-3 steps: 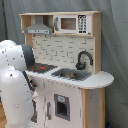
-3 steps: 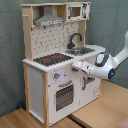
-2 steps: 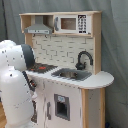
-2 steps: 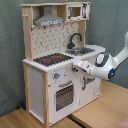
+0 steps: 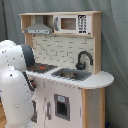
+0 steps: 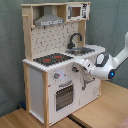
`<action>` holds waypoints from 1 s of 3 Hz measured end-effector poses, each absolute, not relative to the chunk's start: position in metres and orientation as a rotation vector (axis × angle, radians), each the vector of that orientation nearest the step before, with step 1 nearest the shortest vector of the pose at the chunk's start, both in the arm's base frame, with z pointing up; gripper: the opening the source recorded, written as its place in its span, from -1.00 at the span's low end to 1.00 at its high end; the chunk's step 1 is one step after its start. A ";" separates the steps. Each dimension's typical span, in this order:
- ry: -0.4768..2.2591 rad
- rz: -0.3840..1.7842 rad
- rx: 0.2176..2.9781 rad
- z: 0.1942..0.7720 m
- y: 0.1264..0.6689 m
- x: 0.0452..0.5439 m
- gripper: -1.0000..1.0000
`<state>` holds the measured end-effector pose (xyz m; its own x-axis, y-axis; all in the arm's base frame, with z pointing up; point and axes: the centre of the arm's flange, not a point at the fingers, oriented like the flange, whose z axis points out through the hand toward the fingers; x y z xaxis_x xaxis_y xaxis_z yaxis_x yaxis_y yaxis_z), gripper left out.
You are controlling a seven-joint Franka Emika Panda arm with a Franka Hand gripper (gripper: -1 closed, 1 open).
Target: Play with the kitchen
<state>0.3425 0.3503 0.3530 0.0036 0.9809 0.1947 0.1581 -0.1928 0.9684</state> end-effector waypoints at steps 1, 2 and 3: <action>1.159 1.360 1.555 0.352 0.350 0.342 -1.00; 1.087 1.429 1.634 0.351 0.350 0.341 -1.00; 1.002 1.502 1.677 0.353 0.353 0.340 -1.00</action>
<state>0.3401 0.3525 0.3533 0.0445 0.8742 0.4834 0.1108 -0.4853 0.8673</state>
